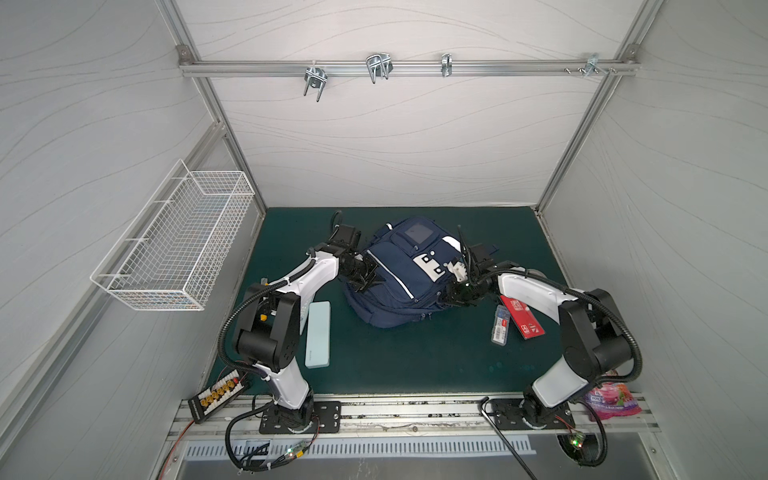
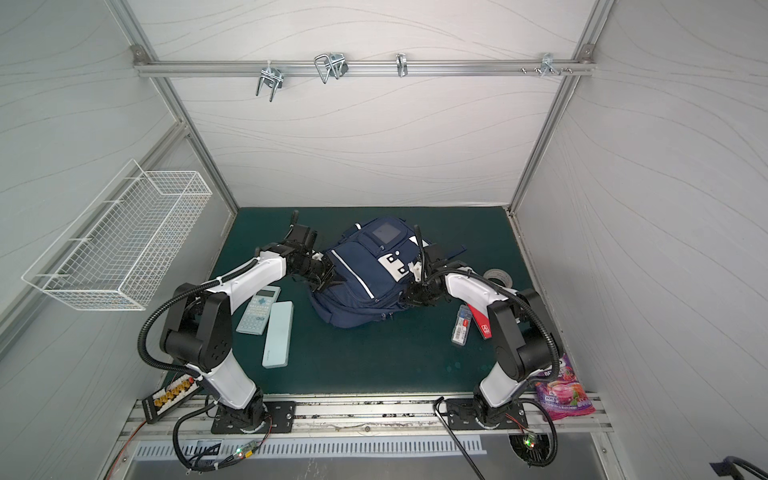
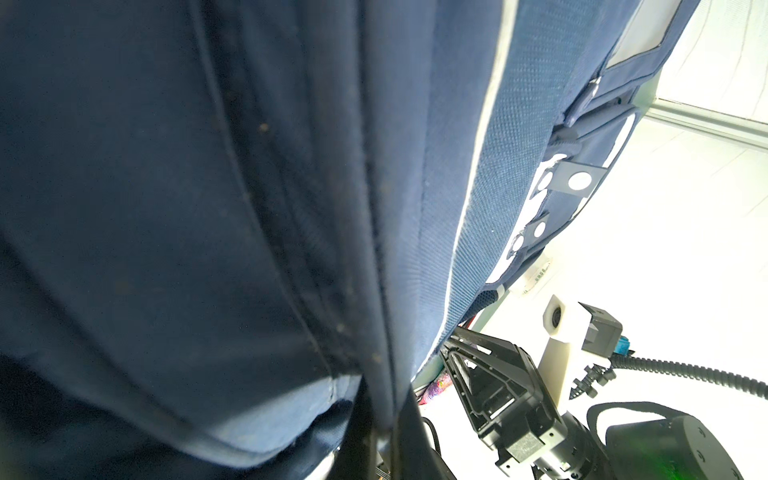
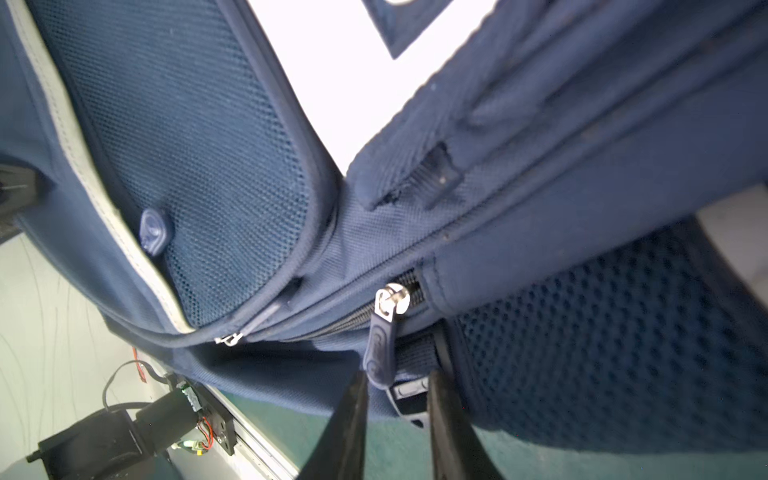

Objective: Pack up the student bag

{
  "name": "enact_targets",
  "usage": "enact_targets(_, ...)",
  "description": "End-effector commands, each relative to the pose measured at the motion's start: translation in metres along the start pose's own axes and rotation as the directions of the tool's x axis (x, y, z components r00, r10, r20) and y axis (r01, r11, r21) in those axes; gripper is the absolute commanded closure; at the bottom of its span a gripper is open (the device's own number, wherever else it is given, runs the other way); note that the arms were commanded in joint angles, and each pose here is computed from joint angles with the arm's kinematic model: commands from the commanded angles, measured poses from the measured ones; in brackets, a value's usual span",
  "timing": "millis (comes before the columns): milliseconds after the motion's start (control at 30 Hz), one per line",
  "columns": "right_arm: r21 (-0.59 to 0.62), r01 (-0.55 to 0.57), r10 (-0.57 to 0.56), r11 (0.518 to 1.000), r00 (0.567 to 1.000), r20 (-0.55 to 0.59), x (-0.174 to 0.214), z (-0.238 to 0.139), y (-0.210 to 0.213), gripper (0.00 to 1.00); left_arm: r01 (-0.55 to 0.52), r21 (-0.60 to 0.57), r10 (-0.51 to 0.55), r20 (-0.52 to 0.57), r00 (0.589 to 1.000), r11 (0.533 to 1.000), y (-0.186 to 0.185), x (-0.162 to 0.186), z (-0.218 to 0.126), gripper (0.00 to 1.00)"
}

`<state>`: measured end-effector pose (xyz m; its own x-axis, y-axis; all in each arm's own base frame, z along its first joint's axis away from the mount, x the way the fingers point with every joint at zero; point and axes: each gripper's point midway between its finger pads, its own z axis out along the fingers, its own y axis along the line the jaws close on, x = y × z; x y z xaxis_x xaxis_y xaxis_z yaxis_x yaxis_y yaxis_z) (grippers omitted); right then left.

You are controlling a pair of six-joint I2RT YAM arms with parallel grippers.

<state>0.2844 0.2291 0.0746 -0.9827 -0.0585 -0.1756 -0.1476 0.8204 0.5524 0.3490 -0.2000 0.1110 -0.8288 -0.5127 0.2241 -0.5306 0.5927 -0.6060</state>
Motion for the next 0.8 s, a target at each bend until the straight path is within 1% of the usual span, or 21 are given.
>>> enact_targets(0,0.008,0.027,-0.027,1.000,1.000,0.007,-0.006,0.002,0.003,0.65,-0.061,0.060,0.059,0.040,0.997,0.996,-0.026,-0.013,-0.005,1.00)
enact_targets(100,0.016,0.047,-0.047,0.999,0.999,-0.003,-0.008,0.006,0.008,0.66,-0.064,0.060,0.062,0.037,0.997,0.996,-0.026,-0.012,-0.005,1.00)
enact_targets(167,0.055,0.067,-0.066,0.996,0.998,-0.016,-0.007,0.009,0.008,0.66,-0.066,0.061,0.064,0.036,0.997,0.996,-0.026,-0.012,-0.005,1.00)
enact_targets(200,0.078,0.076,-0.074,0.994,0.997,-0.025,-0.007,0.010,0.008,0.68,-0.066,0.061,0.064,0.037,0.997,0.996,-0.026,-0.012,-0.005,1.00)
enact_targets(300,0.120,0.081,-0.075,0.990,0.996,-0.050,-0.003,0.016,0.004,0.71,-0.064,0.058,0.062,0.036,0.997,0.996,-0.024,-0.012,-0.004,1.00)
enact_targets(467,0.126,0.059,-0.052,0.990,0.997,-0.062,0.004,0.022,-0.002,0.70,-0.063,0.058,0.061,0.034,0.998,0.996,-0.024,-0.012,-0.004,1.00)
enact_targets(500,0.126,0.059,-0.051,0.990,0.996,-0.067,0.005,0.024,-0.002,0.72,-0.064,0.059,0.062,0.035,0.997,0.996,-0.024,-0.012,-0.004,1.00)
enact_targets(567,0.132,0.067,-0.057,0.989,0.996,-0.075,0.006,0.027,-0.003,0.78,-0.063,0.058,0.061,0.032,0.998,0.996,-0.024,-0.012,-0.004,1.00)
enact_targets(700,0.178,0.102,-0.088,0.979,0.993,-0.083,0.005,0.029,-0.004,0.83,-0.063,0.057,0.062,0.030,0.998,0.996,-0.024,-0.011,-0.003,1.00)
enact_targets(767,0.214,0.127,-0.108,0.969,0.989,-0.100,0.004,0.029,-0.006,0.84,-0.065,0.058,0.064,0.030,0.998,0.996,-0.023,-0.011,-0.004,1.00)
